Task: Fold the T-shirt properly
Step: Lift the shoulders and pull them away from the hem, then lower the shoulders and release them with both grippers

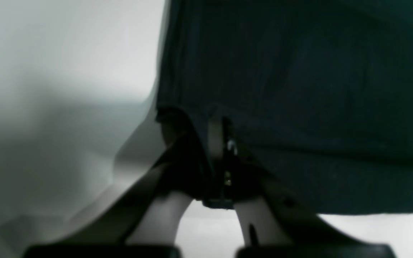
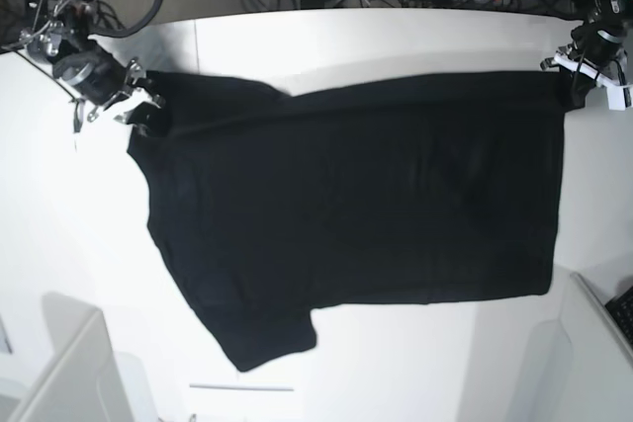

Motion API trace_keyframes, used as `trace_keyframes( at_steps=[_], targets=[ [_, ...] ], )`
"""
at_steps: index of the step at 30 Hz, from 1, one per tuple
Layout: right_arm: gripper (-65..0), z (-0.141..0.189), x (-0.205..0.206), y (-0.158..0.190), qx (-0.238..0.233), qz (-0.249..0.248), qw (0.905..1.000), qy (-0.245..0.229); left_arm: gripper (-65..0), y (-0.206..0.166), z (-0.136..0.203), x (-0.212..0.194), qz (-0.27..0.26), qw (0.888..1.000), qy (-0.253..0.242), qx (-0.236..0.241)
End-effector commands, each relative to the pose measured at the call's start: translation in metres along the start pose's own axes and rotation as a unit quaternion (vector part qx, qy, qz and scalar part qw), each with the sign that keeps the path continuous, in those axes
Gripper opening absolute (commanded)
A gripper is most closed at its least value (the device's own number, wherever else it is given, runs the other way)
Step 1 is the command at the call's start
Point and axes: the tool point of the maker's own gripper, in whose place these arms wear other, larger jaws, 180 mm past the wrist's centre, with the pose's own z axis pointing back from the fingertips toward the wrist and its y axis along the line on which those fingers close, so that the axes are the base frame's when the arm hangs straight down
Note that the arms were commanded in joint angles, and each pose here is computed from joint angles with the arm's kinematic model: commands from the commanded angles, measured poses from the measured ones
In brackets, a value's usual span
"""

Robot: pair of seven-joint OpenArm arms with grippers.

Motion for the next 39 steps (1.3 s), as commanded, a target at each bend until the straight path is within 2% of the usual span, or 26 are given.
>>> trace_keyframes(
  at_steps=[1, 6, 10, 19, 26, 31, 35, 39],
  targets=[
    [-65.0, 0.002, 0.015, 0.007, 0.011, 0.010, 0.9997, -0.021, -65.0, 0.001, 0.004, 0.012, -0.009, 1.000, -0.018, -0.001],
    [-65.0, -0.003, 0.027, 0.013, 0.020, 0.016, 0.9994, -0.023, -65.0, 0.008, 0.000, 0.023, 0.022, 0.999, -0.032, 0.022],
    [-65.0, -0.010, 0.031, 0.011, 0.023, 0.009, 0.9996, -0.015, -65.0, 0.006, -0.003, 0.031, 0.025, 0.999, -0.043, 0.020],
    [-65.0, -0.027, 0.044, 0.004, 0.029, -0.013, 0.9994, -0.016, -65.0, -0.002, -0.025, 0.037, -0.037, 0.998, -0.017, 0.038],
    [-65.0, -0.037, 0.056, 0.002, 0.034, -0.023, 0.9990, -0.019, -65.0, -0.001, -0.030, 0.044, -0.038, 0.998, -0.023, 0.041],
    [-65.0, -0.055, 0.052, 0.016, 0.053, -0.014, 0.9985, 0.005, -65.0, 0.007, -0.037, 0.032, -0.018, 0.999, -0.007, 0.043],
    [-65.0, -0.063, 0.057, 0.015, 0.046, -0.028, 0.9985, 0.008, -65.0, 0.007, -0.038, 0.032, -0.016, 0.999, -0.006, 0.042],
    [-65.0, -0.065, 0.065, 0.016, 0.044, -0.029, 0.9986, 0.004, -65.0, -0.001, -0.044, 0.038, -0.032, 0.999, -0.004, 0.030]
  ],
)
